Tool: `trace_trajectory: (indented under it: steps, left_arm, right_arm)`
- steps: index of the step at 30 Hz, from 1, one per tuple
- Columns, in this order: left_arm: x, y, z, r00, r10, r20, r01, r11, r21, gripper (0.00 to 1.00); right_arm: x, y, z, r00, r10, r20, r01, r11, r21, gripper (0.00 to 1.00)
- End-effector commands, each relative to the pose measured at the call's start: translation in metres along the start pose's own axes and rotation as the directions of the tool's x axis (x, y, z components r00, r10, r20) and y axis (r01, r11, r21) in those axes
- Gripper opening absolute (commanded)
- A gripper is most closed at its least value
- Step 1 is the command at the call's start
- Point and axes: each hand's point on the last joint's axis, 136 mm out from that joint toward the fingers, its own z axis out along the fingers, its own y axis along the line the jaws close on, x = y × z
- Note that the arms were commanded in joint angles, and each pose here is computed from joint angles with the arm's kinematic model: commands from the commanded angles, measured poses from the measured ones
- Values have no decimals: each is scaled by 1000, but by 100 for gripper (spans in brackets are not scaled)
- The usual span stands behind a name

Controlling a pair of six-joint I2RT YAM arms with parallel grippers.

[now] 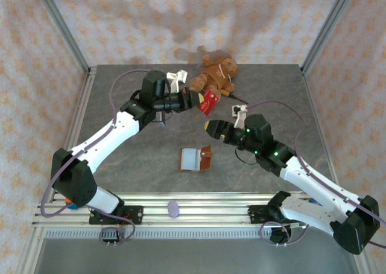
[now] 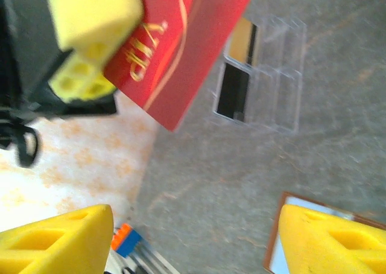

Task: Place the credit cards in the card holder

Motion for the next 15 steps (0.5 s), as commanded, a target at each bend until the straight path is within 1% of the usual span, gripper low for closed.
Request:
trace_trajectory:
  steps: [1,3,6,9,11,12,15]
  left_arm:
    - [-7,-54,-22,999,12,31,-18,980,197,3]
    - [-7,-57,-26,999,-3,46,-8,974,225,3]
    - [-5,-58,-27,998,-30,58,14,967,256,2]
    - [-1,-61,-27,997,-58,50,41,955,293,2]
    - [3,-61,-26,997,-64,41,48,953,298,1]
    - [6,-60,-26,998,-61,34,48,954,294,2]
    - [9,-58,-26,998,-60,24,50,958,281,2]
  right_arm:
    - [-28,26,-18,985,70,156,-48,989,-140,73]
    - [-36,29,-28,972,106,209,-72,983,-168,74]
    - [-43,24,-35,958,151,244,-117,982,-150,74]
    - [-45,28,-29,949,240,204,-193,955,-224,71]
    - [-48,41,-25,944,288,160,-225,919,-323,66]
    - [-49,44,-23,941,303,149,-237,907,-349,63]
    - [-52,51,-23,941,306,143,-235,898,-373,63]
